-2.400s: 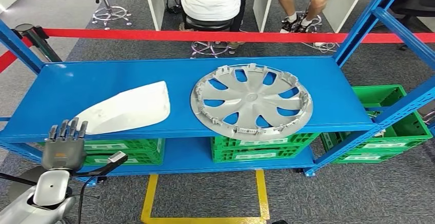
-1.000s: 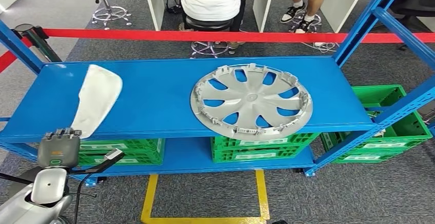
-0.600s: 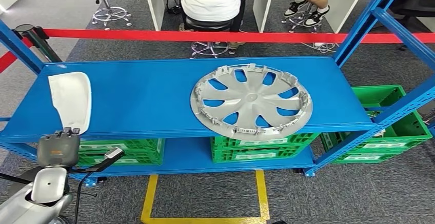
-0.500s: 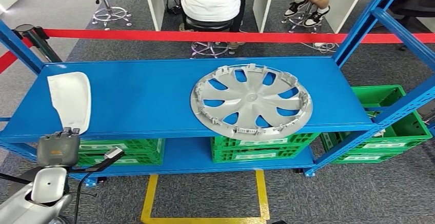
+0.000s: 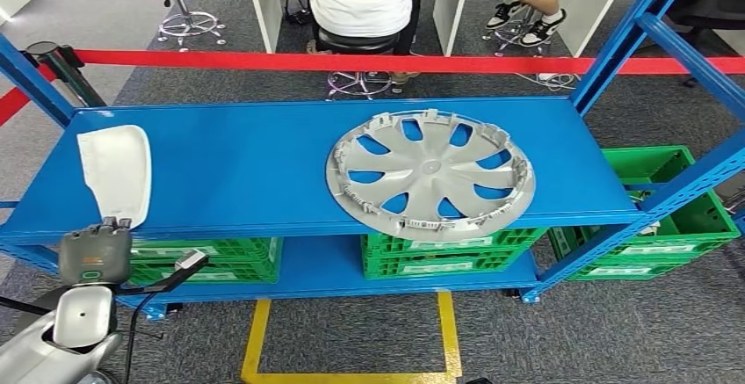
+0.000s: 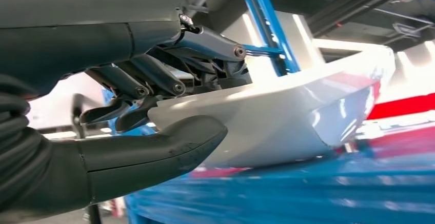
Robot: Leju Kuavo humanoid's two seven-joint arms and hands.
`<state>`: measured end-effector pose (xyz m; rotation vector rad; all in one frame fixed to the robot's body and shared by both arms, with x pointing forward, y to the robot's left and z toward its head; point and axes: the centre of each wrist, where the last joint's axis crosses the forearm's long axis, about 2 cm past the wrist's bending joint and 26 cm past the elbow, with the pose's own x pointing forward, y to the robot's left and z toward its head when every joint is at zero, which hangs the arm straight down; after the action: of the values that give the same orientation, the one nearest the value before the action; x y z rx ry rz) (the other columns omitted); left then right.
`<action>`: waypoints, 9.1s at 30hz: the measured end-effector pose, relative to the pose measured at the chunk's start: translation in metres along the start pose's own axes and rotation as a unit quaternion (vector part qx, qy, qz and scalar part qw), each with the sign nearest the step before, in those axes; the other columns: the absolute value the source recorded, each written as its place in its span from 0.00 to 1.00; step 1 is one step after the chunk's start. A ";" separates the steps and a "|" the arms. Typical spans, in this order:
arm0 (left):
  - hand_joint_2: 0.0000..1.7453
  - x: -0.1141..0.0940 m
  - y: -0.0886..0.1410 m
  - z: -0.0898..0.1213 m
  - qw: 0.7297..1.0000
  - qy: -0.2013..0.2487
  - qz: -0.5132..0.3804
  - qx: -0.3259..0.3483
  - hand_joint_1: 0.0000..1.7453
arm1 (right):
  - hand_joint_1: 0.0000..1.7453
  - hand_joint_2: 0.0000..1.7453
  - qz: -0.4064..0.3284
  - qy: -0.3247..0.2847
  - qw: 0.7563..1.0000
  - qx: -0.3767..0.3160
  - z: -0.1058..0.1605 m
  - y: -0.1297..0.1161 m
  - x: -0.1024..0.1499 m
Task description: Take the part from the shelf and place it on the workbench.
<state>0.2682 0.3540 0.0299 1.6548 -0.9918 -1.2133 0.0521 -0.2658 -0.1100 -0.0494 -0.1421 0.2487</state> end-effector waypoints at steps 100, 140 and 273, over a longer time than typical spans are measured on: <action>1.00 -0.006 0.056 -0.074 0.969 -0.151 -0.090 0.173 1.00 | 0.00 0.00 -0.014 -0.013 1.000 -0.004 0.000 0.003 0.004; 1.00 -0.085 0.027 -0.022 0.982 -0.100 -0.110 0.117 1.00 | 0.00 0.00 -0.005 -0.027 1.000 -0.007 0.001 0.011 0.000; 1.00 -0.112 0.067 -0.013 0.988 -0.107 0.007 0.116 1.00 | 0.00 0.00 0.022 -0.038 0.999 -0.025 0.003 0.022 0.002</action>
<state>0.2486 0.4369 0.1296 1.7147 -1.3175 -1.3261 0.0480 -0.2442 -0.1087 -0.0920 -0.2233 0.2912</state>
